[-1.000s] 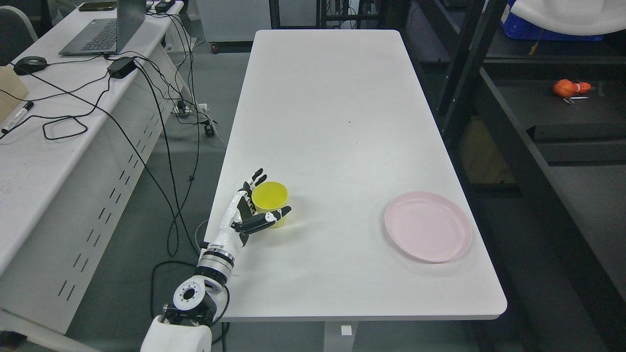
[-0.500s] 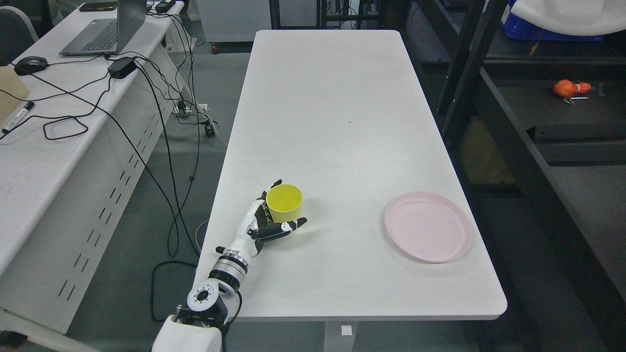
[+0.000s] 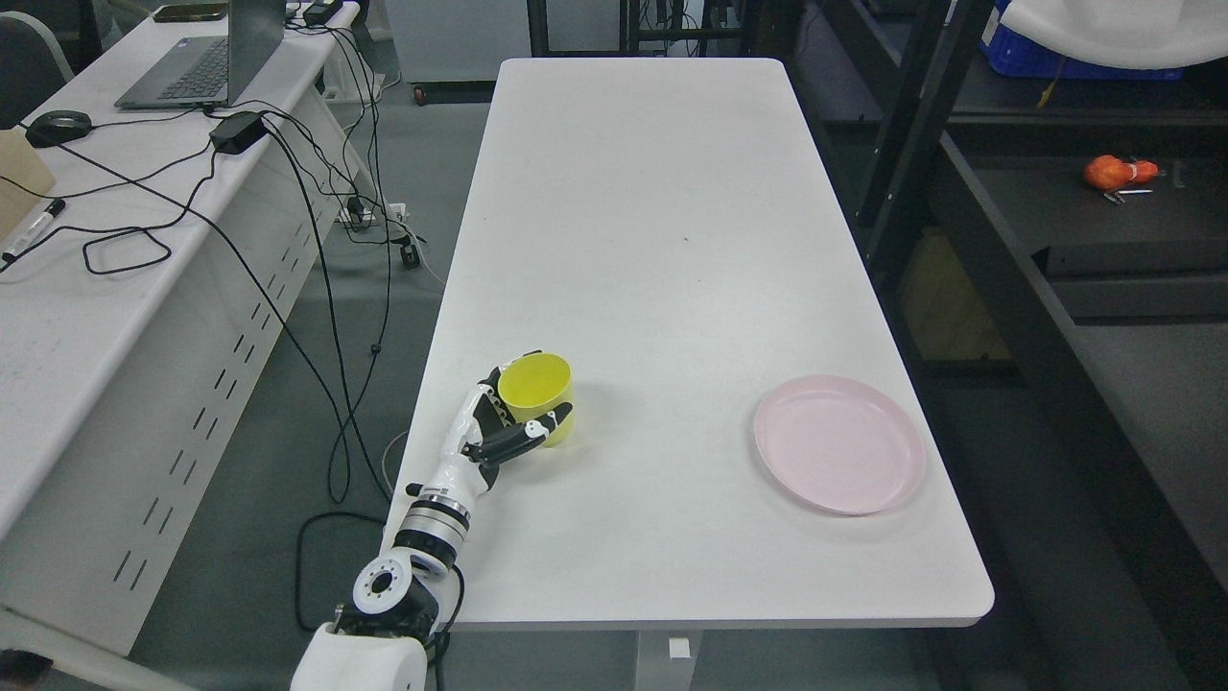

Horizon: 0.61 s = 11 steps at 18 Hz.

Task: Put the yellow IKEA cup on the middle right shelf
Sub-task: 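Close the left hand fingers around the yellow cup, then lift the yellow cup off the table with the left hand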

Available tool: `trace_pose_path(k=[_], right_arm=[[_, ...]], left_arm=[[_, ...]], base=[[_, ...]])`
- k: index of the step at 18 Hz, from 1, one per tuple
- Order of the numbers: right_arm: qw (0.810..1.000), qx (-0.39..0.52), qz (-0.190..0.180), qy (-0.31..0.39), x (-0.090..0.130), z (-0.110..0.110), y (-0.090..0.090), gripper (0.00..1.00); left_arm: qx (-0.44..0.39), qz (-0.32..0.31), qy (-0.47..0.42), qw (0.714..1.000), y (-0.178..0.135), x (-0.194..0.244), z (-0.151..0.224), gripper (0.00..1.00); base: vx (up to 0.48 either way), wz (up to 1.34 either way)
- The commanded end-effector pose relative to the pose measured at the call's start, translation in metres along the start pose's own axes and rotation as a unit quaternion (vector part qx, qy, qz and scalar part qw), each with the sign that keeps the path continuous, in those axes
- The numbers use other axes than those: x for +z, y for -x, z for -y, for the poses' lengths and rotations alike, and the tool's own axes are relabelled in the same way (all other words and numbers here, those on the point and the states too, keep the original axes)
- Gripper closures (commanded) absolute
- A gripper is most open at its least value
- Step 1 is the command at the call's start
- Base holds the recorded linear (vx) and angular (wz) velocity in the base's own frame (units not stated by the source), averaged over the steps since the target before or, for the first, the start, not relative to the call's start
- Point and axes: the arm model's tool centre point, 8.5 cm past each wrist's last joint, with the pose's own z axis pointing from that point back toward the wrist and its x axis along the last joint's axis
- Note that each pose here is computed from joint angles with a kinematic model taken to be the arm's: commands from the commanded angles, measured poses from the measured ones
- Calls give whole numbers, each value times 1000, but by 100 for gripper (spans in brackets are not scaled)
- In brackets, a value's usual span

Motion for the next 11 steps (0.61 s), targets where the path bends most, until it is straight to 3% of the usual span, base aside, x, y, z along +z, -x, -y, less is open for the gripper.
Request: trace_pose_path(k=[1,6,11], right_arm=[[1000,-2,-7,7,-1,10,9,1],[1000,-2,-7,7,-1,10,9,1],[1000,-2,-7,7,-1,10,9,1]], left_arm=[[30,79,-33,996,-33,13,-25,100],[23,173,3,985,-91,44,-1,100],[17,220,16,975,-123,50,7,100]], base=[[0,0],[0,0],[0,0]])
